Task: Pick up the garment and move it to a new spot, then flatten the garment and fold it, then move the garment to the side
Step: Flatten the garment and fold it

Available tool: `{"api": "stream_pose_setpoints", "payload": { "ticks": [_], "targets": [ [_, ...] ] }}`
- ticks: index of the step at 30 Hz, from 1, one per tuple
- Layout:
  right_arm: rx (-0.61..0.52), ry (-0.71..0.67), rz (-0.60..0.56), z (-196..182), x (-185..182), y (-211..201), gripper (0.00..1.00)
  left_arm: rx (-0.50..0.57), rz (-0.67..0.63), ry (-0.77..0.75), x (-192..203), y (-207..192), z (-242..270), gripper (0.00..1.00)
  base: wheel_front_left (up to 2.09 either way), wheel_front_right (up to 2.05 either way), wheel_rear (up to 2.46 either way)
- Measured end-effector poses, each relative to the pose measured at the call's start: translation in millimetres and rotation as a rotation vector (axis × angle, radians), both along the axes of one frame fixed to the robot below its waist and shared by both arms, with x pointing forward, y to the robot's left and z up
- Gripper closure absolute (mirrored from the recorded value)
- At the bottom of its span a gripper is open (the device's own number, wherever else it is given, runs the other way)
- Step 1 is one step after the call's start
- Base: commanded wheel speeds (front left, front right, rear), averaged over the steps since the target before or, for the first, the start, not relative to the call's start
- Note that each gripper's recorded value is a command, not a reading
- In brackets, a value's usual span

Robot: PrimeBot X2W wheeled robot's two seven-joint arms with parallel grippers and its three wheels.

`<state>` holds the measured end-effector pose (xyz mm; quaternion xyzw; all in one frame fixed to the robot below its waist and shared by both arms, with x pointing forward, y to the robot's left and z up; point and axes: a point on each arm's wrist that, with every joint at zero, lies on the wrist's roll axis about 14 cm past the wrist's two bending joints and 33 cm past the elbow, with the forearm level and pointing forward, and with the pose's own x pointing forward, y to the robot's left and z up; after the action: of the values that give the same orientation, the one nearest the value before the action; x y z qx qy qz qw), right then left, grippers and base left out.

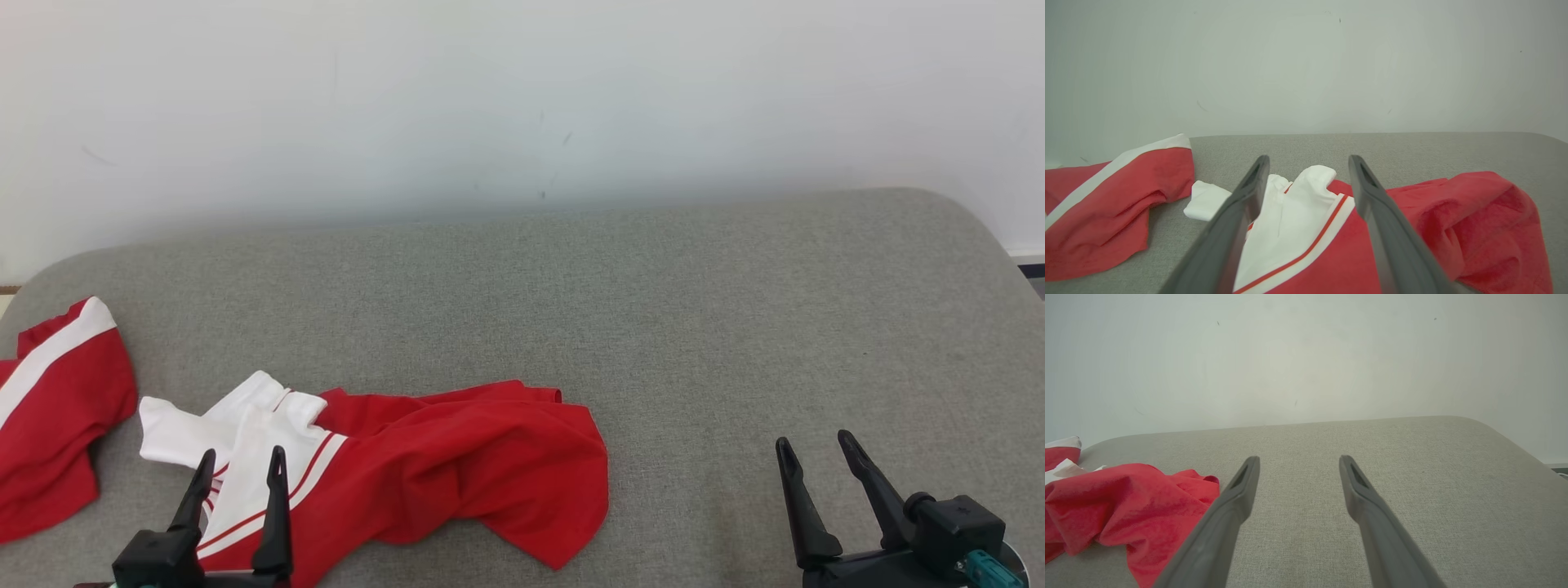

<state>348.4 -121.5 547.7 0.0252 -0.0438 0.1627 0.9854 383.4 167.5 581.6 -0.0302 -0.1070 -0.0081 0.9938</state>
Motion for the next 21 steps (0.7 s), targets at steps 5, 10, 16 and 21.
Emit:
{"api": "stream_pose_setpoints", "payload": {
  "ticks": [5, 10, 16, 21],
  "targets": [
    [0.007, 0.000, 0.004, 0.9, -0.8, 2.5, 0.00, 0.010, 0.000, 0.002, -1.8, 0.9, -0.7, 0.00, 0.00, 0.00, 0.00],
    [0.009, -0.001, 0.007, 1.3, 1.1, 3.6, 0.00, 0.010, 0.002, 0.004, -2.2, 1.9, -1.4, 0.00, 0.00, 0.00, 0.00],
    [0.013, 0.015, 0.015, -3.2, 7.9, 5.3, 0.00, -0.014, 0.021, -0.010, -4.3, 4.5, 1.9, 0.00, 0.00, 0.00, 0.00],
    [-0.015, 0.084, 0.058, -26.5, 17.0, 11.7, 0.00, -0.047, 0.054, -0.030, -7.2, 10.7, 5.3, 0.00, 0.00, 0.00, 0.00]
  ]
}}
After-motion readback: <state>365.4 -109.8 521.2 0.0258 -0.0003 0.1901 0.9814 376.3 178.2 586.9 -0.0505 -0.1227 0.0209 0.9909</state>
